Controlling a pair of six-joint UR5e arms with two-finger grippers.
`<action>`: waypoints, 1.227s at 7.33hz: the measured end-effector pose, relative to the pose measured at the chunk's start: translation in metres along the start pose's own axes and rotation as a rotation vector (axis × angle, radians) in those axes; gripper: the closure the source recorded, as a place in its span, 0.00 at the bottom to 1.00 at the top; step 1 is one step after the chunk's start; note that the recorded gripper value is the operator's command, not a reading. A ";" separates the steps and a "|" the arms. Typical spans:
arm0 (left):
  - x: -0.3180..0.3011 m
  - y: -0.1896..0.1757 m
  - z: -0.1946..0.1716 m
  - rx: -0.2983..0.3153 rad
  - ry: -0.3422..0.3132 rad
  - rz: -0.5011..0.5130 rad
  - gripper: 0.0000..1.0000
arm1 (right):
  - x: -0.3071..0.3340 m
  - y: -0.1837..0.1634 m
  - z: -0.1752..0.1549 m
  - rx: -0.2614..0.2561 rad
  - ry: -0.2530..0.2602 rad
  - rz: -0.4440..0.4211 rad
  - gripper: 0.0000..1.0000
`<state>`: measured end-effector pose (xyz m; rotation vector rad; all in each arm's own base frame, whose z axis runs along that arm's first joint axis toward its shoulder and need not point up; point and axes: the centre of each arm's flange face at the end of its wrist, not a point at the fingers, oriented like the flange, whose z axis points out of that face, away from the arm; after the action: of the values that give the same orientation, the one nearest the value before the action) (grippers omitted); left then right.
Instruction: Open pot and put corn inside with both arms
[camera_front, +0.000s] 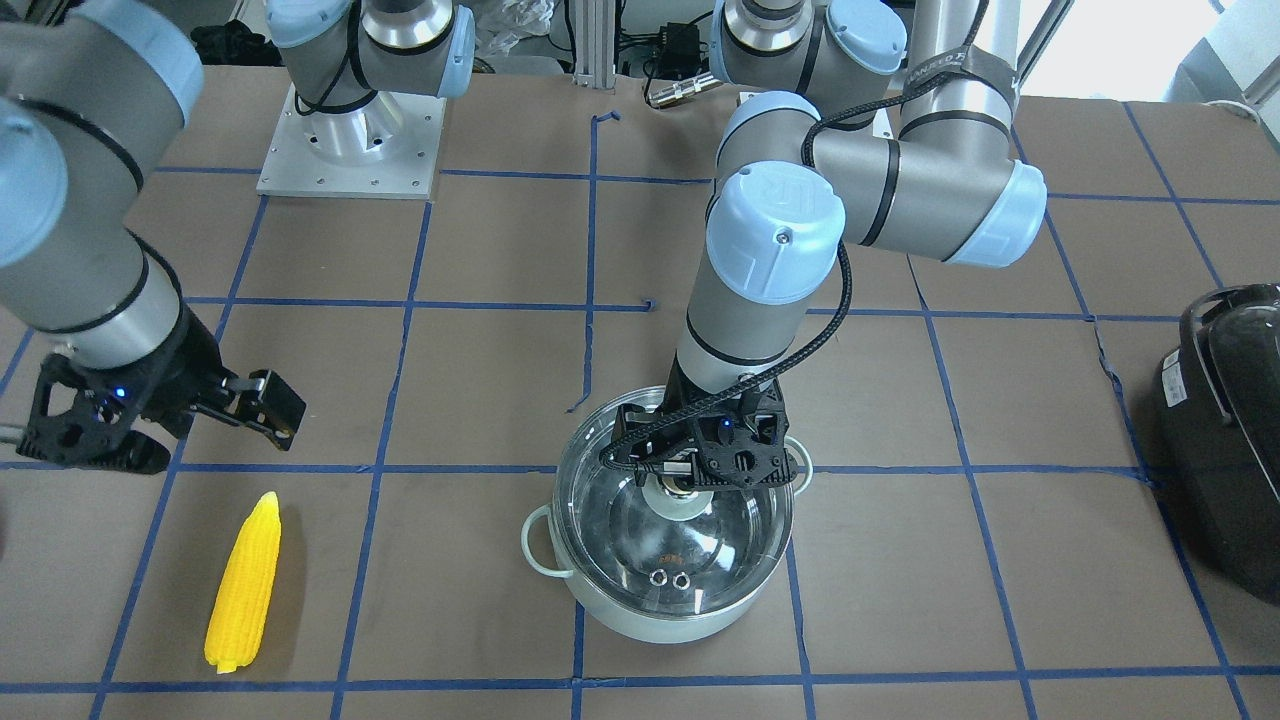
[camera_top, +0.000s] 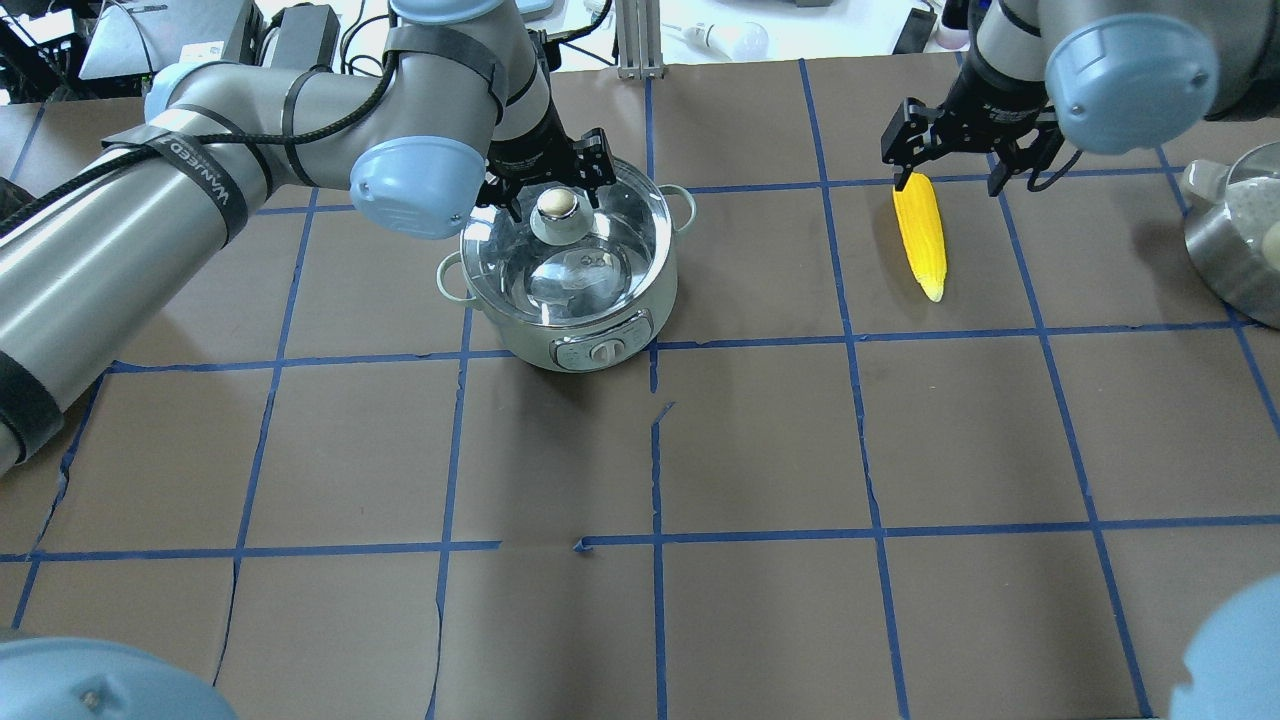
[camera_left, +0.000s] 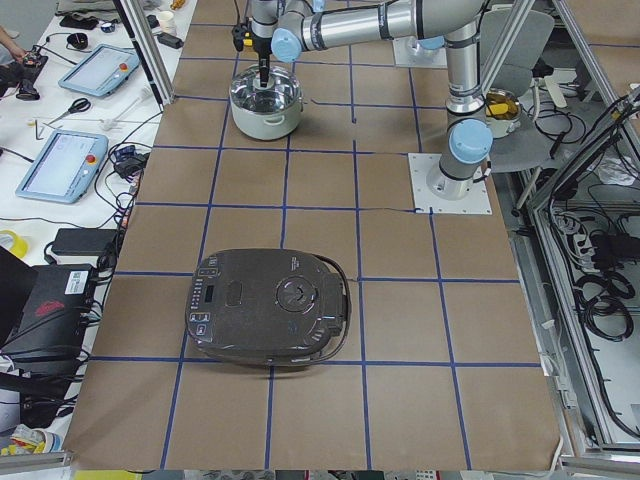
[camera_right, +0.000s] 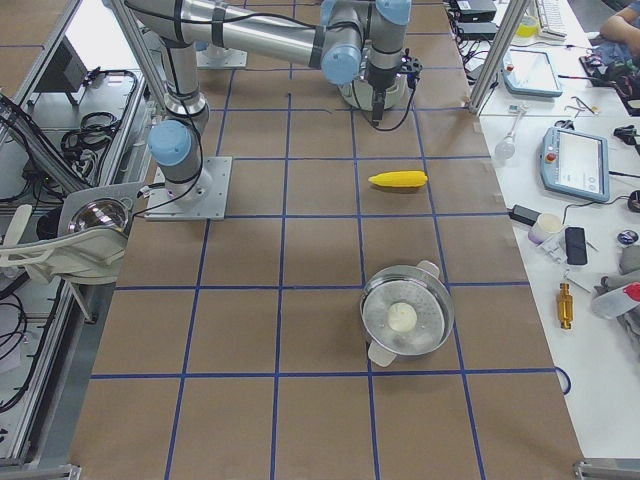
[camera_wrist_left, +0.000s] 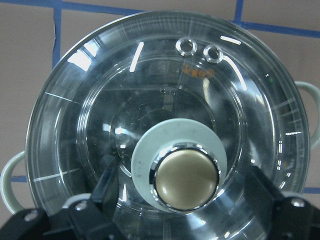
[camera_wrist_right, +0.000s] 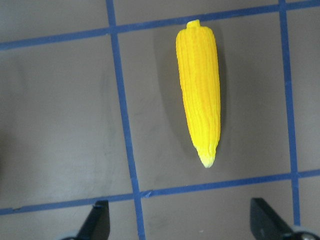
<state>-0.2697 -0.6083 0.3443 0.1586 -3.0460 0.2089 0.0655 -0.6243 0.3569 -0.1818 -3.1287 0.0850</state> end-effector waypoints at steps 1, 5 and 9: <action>0.000 -0.001 0.005 -0.006 -0.002 0.000 0.39 | 0.003 -0.020 0.041 0.012 0.023 -0.004 0.00; 0.002 -0.003 -0.001 0.011 0.004 0.007 1.00 | 0.042 -0.055 0.143 -0.011 0.071 -0.027 0.00; -0.057 -0.026 -0.092 0.061 0.000 -0.029 1.00 | 0.042 -0.057 0.175 -0.039 0.036 -0.024 0.64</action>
<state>-0.2037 -0.6151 0.4332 0.2072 -3.0368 0.3005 0.0153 -0.6850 0.1854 -0.1445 -3.0969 0.0195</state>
